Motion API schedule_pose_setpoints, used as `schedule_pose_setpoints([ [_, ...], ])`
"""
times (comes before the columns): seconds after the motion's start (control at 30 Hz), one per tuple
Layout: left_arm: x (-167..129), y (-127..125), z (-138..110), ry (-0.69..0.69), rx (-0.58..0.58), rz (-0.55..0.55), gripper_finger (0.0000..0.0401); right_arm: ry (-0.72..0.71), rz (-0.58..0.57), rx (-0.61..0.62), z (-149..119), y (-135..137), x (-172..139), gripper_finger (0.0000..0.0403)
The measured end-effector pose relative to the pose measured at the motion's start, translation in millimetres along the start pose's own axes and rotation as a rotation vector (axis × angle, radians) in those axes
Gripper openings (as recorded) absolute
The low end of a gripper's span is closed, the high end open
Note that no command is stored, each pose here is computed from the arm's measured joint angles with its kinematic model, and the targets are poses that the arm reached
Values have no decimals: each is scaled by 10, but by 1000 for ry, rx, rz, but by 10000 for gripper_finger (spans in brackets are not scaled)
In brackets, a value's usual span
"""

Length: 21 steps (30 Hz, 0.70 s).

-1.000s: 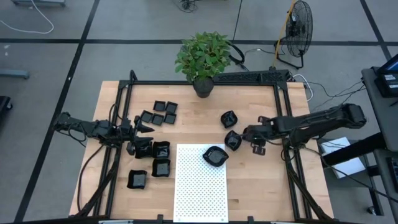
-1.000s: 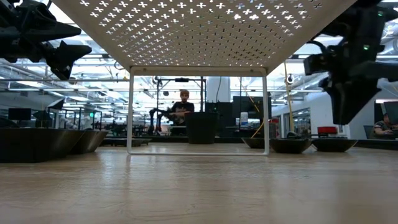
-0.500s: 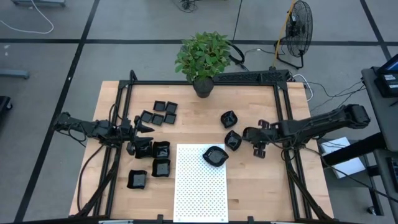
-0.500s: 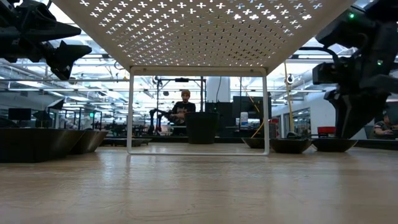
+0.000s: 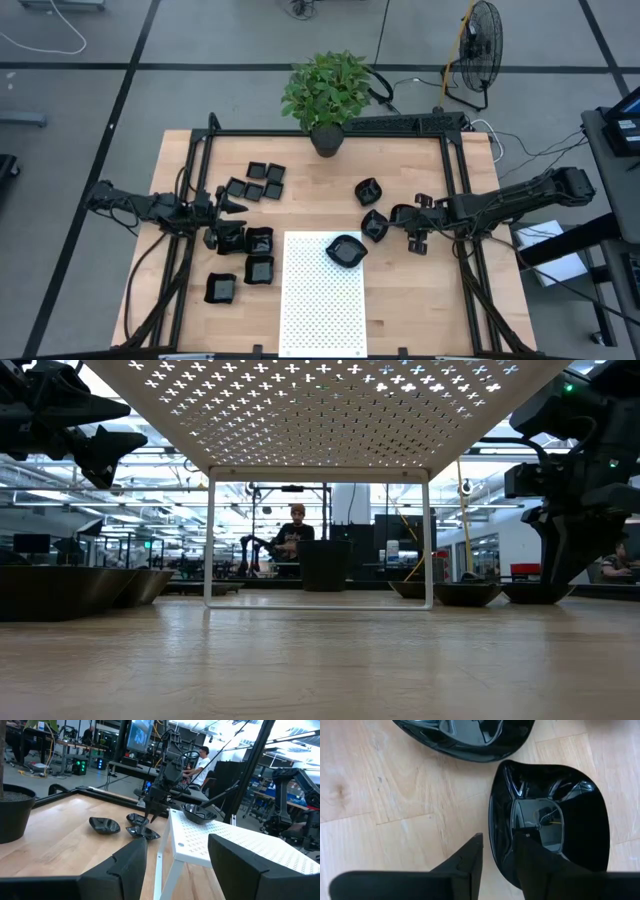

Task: Pick & Place Mini shaped plates
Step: Stack the left leaf shaped plate on top of the leaf shaped plate on the shelf

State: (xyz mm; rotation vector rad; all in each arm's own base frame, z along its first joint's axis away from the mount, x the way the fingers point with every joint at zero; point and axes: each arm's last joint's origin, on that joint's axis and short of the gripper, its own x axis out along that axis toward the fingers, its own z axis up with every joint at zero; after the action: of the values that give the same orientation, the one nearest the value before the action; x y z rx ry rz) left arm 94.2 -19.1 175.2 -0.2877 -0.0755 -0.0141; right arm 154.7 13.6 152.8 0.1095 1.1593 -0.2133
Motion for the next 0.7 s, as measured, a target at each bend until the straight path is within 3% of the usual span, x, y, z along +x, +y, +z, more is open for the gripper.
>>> schedule_pose_setpoints([
  [0.7,0,0,0,0,0,0,214,31,-37,-3,6,6,77,86],
])
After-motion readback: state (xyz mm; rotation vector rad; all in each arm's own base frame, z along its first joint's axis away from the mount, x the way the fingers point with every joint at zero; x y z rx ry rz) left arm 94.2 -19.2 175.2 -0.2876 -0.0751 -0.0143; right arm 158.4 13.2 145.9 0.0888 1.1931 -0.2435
